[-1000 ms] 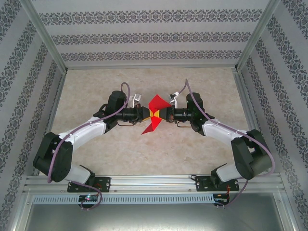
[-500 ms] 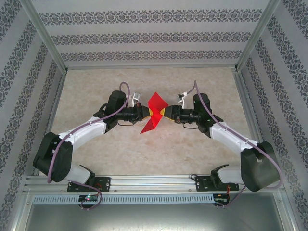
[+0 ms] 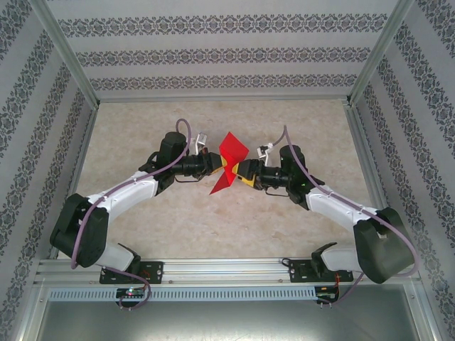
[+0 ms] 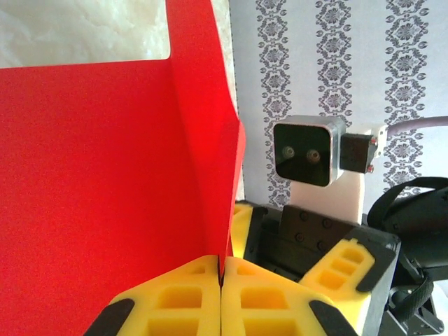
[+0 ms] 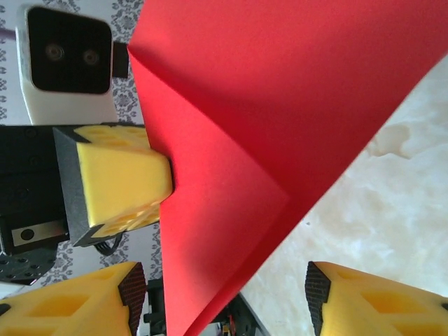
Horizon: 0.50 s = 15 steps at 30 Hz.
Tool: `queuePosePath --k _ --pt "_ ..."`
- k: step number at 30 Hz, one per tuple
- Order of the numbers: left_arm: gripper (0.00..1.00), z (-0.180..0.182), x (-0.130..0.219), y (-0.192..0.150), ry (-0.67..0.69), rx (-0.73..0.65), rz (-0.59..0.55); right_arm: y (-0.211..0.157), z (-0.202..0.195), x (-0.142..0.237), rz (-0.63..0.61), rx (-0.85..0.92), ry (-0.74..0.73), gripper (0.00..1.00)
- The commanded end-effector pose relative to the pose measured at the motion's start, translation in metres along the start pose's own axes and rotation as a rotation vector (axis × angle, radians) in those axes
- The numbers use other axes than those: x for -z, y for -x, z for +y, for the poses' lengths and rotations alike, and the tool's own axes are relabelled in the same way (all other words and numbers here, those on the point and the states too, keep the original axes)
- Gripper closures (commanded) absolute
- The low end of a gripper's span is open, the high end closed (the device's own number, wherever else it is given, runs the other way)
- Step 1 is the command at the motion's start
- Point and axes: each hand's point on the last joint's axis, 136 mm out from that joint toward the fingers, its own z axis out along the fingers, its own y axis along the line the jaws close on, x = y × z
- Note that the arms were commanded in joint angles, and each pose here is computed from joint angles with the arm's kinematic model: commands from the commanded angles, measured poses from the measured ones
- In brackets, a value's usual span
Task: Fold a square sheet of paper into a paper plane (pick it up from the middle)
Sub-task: Turn over a square sheet of paper at the center of the table.
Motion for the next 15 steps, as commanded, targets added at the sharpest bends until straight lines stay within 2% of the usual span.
queuePosePath --k 1,5,15 --pt "0.92 -0.018 -0.002 0.009 -0.061 -0.028 -0.033 0.003 0.011 -0.011 -0.008 0.001 0.032 0.38" --pt "0.91 -0.014 -0.001 0.007 -0.045 -0.030 -0.027 0.001 0.020 -0.016 -0.003 0.000 0.066 0.44" --pt "0.89 0.000 -0.003 0.002 -0.021 -0.029 -0.019 0.002 0.020 -0.013 -0.009 -0.009 0.065 0.66"
